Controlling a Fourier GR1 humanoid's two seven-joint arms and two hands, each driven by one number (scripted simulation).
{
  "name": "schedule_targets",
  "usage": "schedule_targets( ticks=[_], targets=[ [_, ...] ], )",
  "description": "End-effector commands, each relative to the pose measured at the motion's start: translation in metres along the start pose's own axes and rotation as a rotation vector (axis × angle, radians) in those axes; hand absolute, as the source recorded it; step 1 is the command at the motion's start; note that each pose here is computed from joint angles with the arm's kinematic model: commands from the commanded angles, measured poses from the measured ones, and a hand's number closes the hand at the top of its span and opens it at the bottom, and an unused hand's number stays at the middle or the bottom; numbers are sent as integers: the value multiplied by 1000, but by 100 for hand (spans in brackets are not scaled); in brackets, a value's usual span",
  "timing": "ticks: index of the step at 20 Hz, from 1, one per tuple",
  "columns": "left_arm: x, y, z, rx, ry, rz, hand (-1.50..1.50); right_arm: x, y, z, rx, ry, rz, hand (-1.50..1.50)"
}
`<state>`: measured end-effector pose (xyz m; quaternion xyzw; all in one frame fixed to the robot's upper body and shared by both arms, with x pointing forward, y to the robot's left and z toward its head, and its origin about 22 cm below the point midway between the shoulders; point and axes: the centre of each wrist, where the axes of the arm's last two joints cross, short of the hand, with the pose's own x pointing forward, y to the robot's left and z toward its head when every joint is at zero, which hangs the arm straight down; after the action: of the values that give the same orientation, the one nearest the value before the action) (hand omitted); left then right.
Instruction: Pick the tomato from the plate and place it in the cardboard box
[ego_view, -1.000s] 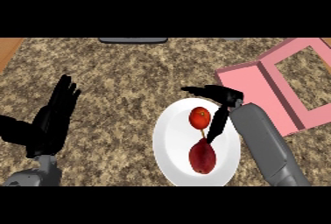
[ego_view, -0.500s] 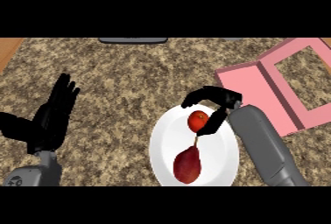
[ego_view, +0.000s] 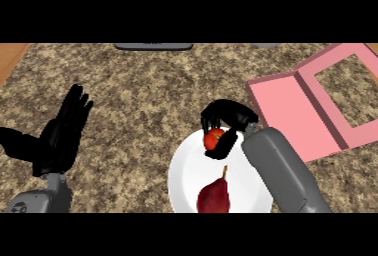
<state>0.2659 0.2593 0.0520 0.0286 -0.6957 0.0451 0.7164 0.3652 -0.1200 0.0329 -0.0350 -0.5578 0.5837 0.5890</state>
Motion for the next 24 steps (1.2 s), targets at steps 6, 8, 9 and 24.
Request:
schedule_targets(
  ticks=[6, 8, 9, 24],
  targets=[
    [0, -21, -3, -51, 13, 1, 0, 109, 37, -11, -342, 208, 310, 150],
    [-3, -15, -2, -52, 17, 1, 0, 133, 52, -7, -408, 205, 362, 150],
    [-3, -11, -2, -48, 7, -1, 0, 144, 55, -5, -450, 214, 373, 150],
    [-10, -5, 5, -22, -3, -3, 0, 271, 21, 41, -895, 219, 243, 150]
  ],
)
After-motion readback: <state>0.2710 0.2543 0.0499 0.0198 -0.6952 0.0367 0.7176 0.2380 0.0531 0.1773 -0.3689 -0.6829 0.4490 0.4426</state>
